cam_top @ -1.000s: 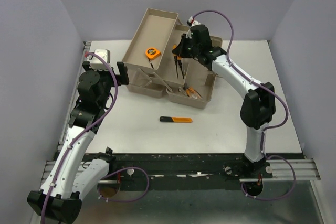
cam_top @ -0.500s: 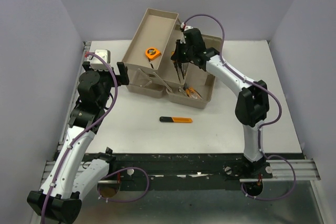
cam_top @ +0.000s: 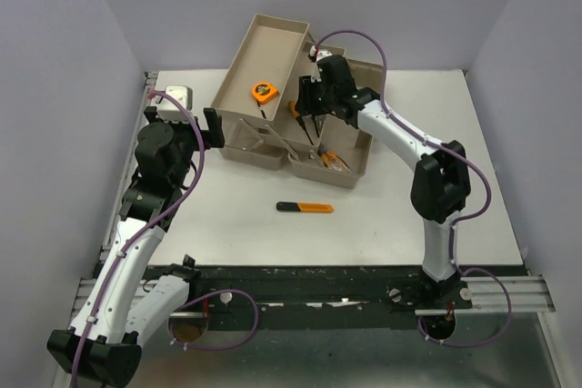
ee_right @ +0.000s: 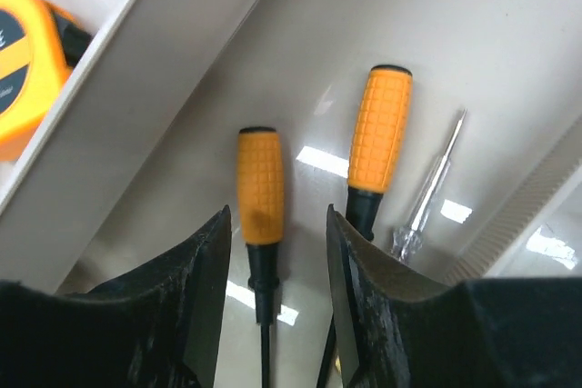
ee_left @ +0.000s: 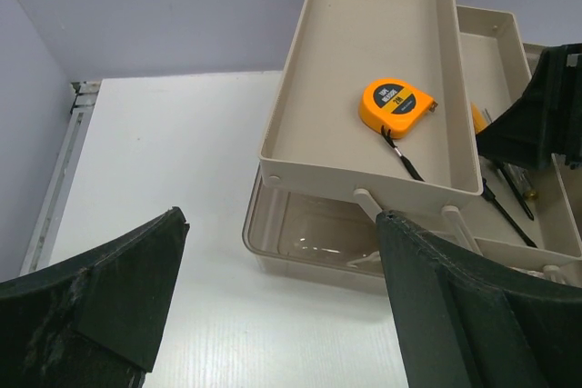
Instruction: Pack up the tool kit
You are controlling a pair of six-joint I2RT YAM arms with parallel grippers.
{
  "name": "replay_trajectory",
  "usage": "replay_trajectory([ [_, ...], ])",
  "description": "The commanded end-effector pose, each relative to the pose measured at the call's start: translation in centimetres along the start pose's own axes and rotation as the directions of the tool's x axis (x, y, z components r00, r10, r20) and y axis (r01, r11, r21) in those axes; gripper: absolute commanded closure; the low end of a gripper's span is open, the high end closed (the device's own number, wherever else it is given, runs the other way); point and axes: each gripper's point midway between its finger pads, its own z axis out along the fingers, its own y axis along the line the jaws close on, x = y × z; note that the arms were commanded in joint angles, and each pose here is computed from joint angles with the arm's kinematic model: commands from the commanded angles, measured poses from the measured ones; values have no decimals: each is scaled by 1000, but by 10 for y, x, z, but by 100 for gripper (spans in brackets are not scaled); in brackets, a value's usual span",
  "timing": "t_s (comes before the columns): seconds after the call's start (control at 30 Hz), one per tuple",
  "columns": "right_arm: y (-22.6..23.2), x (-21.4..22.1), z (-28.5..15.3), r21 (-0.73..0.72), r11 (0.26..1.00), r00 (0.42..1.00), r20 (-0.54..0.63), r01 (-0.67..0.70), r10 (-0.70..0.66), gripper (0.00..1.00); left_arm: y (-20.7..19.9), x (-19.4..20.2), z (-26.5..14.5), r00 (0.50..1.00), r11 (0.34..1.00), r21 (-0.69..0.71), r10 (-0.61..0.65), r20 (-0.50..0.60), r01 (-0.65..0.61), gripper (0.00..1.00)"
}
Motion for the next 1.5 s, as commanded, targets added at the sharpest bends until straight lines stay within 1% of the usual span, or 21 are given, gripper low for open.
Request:
replay_trajectory([
  [0.0,31,-45,-48,-98,989,977,191,109,-89,47,-3,0,0,1000,1000,15,-10,10,10,1],
  [0.03,42,-51,-63,-126,981,965,236,145,-112,46,-3,0,0,1000,1000,15,-10,10,10,1],
  [0.13,73,-47,-101,-199,938,919,335,283,-206,44,-5,1,0,1000,999,31,-10,5,10,1],
  [0.23,109,-21,-137,-278,872,872,405,404,-275,43,-6,-2,-1,1000,999,36,-12,12,12,1],
  [0.33,137,25,-158,-366,802,855,409,473,-318,42,-6,-1,-1,1000,999,35,-14,11,13,1],
  [0.4,151,64,-161,-416,758,856,367,501,-364,42,-7,0,-1,1000,999,39,-15,7,15,1],
  [0.47,157,99,-156,-414,733,841,308,540,-445,42,-8,-1,-1,1000,999,44,-18,10,18,1],
  [0.57,149,149,-135,-396,710,806,163,581,-569,42,-9,0,-1,1000,999,50,-21,9,21,1],
  [0.63,145,171,-126,-398,692,779,103,602,-618,42,-9,0,-1,1000,998,51,-23,7,22,1],
  [0.83,135,218,-101,-433,654,712,-38,620,-701,41,-8,0,0,1000,999,45,-18,6,18,1],
  [0.97,122,248,-85,-435,628,644,-132,645,-753,40,-8,1,1,1000,999,45,-18,5,17,1],
  [1.03,115,259,-78,-422,614,610,-165,667,-775,41,-8,2,1,1000,999,46,-17,2,17,1],
  [1.1,102,261,-72,-368,608,581,-196,703,-790,40,-9,0,0,1000,999,47,-18,6,18,1],
  [1.37,92,261,-63,-323,589,549,-215,741,-808,37,-9,2,1,1000,999,48,-17,2,17,1],
  [1.4,91,259,-62,-316,590,549,-216,743,-807,34,-9,2,1,1000,999,48,-17,2,17,1],
  [1.47,92,258,-62,-312,591,552,-212,744,-806,34,-9,2,1,1000,999,48,-16,2,16,1],
])
